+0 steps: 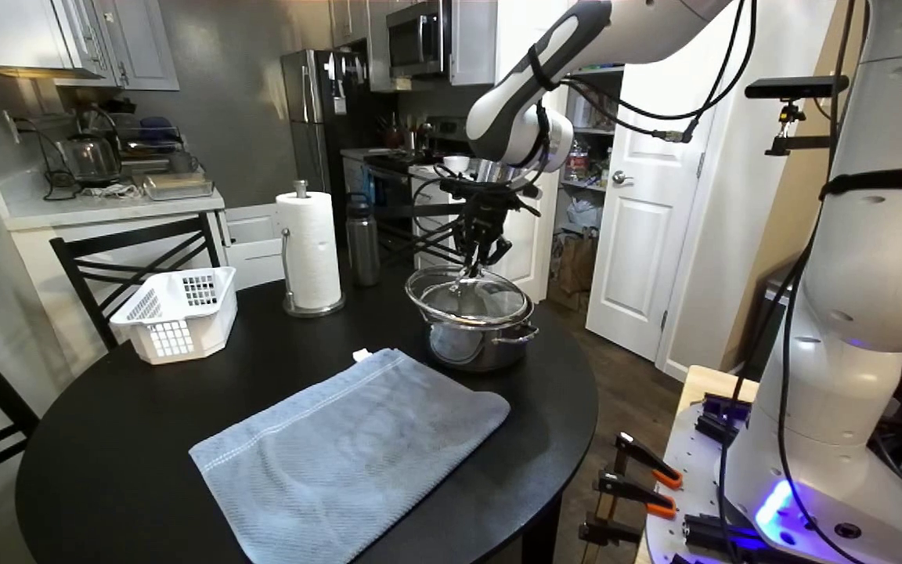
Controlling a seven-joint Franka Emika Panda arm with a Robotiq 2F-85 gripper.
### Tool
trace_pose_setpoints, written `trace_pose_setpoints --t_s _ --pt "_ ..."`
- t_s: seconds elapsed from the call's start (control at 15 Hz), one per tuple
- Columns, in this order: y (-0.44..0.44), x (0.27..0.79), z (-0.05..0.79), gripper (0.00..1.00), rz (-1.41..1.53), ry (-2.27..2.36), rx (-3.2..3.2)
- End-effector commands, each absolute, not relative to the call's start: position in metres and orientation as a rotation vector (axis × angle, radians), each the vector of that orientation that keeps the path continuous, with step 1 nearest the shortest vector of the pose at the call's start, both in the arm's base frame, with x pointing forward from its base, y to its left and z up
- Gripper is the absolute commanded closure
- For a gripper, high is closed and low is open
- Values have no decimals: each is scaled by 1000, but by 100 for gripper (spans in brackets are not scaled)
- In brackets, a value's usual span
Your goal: Put the glass lid on the black pot.
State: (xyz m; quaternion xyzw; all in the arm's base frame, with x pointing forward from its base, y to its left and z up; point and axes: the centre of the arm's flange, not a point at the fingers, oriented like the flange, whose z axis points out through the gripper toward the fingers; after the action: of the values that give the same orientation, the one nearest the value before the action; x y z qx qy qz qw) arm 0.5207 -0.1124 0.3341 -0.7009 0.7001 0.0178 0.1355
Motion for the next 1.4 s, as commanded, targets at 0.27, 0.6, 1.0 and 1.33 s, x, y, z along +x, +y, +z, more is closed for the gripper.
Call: trace_pose_setpoints --t_s 0.27,0.6,1.0,1.33 --pt "-127 504 357 93 4 2285 -1885" --pt "-127 506 356 93 -33 2348 -1874" --pt "-131 521 343 93 -24 2352 -1859" --pt "-139 525 328 93 13 2352 -1838"
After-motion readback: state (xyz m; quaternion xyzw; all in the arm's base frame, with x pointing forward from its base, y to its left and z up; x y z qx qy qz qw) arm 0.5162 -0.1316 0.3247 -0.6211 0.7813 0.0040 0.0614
